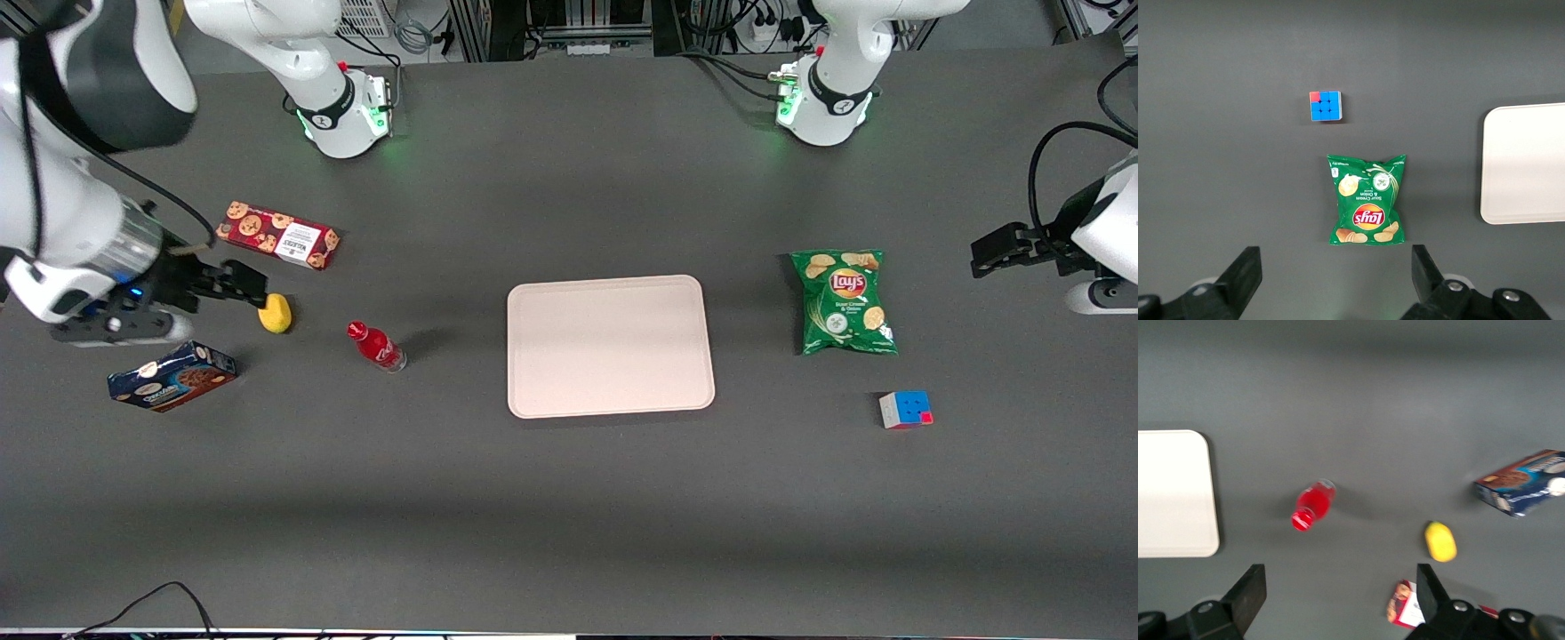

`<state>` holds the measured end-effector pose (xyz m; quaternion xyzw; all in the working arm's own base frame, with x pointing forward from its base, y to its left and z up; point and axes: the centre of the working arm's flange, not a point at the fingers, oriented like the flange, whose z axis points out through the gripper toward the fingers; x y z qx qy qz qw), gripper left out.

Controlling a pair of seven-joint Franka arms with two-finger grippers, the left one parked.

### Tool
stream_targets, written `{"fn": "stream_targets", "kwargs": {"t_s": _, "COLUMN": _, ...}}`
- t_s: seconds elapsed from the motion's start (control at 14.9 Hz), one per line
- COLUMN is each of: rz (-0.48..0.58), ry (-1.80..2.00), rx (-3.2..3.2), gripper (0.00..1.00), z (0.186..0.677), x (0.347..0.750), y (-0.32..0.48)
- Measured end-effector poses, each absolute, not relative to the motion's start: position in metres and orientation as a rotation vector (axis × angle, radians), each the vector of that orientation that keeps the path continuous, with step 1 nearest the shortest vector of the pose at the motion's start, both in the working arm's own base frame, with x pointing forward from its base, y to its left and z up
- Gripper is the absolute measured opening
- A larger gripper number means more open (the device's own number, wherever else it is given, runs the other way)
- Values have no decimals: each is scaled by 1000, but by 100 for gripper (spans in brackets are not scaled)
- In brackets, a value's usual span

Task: Place coke bottle on tray
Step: 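Move the right gripper out toward the red Coca-Cola bottle, then lower the open right gripper over the bottle and close on it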

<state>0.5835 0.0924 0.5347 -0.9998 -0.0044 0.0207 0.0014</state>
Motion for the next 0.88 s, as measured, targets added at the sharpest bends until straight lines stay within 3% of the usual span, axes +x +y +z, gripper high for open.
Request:
{"fn": "stream_targets", "kwargs": {"t_s": 0.34, "rz": 49, "ry": -11, "rx": -3154, "gripper": 100, "z": 448, "x": 587, "y": 154}}
{"fn": "stream_targets", "kwargs": {"t_s": 0.88, "rz": 24, "ry": -76, "rx": -3172, "gripper": 100, "z": 347, "x": 550, "y": 161}}
